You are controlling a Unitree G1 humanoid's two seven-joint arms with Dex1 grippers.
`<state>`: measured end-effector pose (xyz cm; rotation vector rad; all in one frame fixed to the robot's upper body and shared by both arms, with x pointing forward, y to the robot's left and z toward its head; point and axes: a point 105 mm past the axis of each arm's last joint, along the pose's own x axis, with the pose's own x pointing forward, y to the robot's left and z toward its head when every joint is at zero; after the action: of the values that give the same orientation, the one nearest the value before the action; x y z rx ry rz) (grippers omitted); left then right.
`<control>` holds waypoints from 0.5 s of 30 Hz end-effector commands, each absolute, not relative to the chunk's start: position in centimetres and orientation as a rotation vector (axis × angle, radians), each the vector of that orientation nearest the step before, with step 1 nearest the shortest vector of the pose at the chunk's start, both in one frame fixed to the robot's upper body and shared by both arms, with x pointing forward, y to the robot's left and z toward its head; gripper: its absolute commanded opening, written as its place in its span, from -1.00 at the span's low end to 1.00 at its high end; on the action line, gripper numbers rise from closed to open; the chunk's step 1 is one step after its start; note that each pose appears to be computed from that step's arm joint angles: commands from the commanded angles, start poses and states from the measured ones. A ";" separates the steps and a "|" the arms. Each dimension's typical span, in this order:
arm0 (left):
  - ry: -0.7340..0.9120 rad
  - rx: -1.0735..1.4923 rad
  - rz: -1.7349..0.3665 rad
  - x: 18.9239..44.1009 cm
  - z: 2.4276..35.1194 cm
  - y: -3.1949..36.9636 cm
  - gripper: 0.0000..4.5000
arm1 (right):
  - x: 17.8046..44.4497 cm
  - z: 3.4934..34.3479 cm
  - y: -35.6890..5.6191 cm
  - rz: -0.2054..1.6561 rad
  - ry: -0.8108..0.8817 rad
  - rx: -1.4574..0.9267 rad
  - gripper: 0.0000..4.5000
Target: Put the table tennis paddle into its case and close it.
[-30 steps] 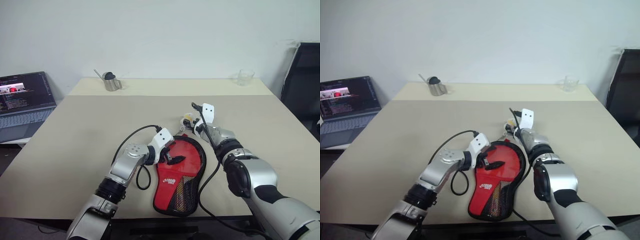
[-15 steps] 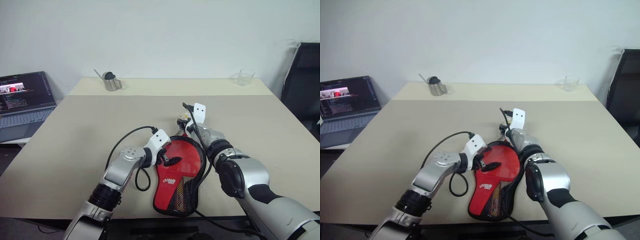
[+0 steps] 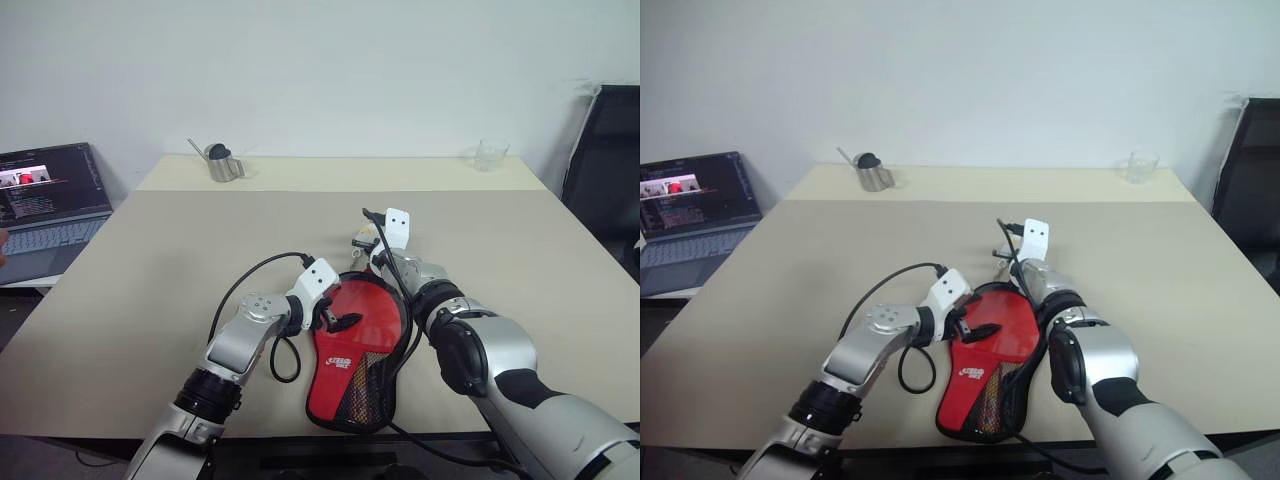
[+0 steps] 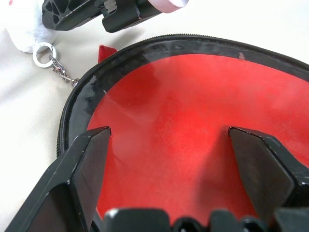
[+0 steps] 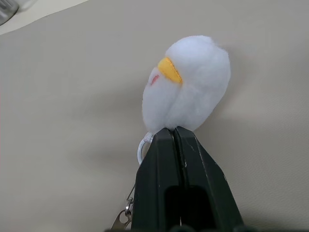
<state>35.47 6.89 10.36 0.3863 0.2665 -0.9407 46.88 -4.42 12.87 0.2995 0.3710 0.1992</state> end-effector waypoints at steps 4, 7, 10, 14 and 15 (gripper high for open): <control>0.238 0.400 -0.945 35.5 10.9 6.7 0.89 | 47.1 14.0 -4.3 0.240 0.337 0.278 -0.99; 0.242 0.404 -0.945 35.5 10.8 6.9 0.89 | 47.0 13.8 -4.0 0.272 0.351 0.278 -0.58; 0.243 0.405 -0.943 35.6 10.8 7.0 0.89 | 46.9 13.8 -3.8 0.300 0.358 0.278 -0.12; 0.243 0.408 -0.944 35.7 10.7 7.1 0.89 | 46.8 13.4 -4.1 0.287 0.376 0.274 0.50; 0.242 0.408 -0.946 35.7 10.7 7.0 0.89 | 46.7 13.2 -4.1 0.280 0.389 0.273 0.63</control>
<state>35.52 6.90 10.32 0.3904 0.2578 -0.9475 46.30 -3.81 11.91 0.2830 0.4259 0.2846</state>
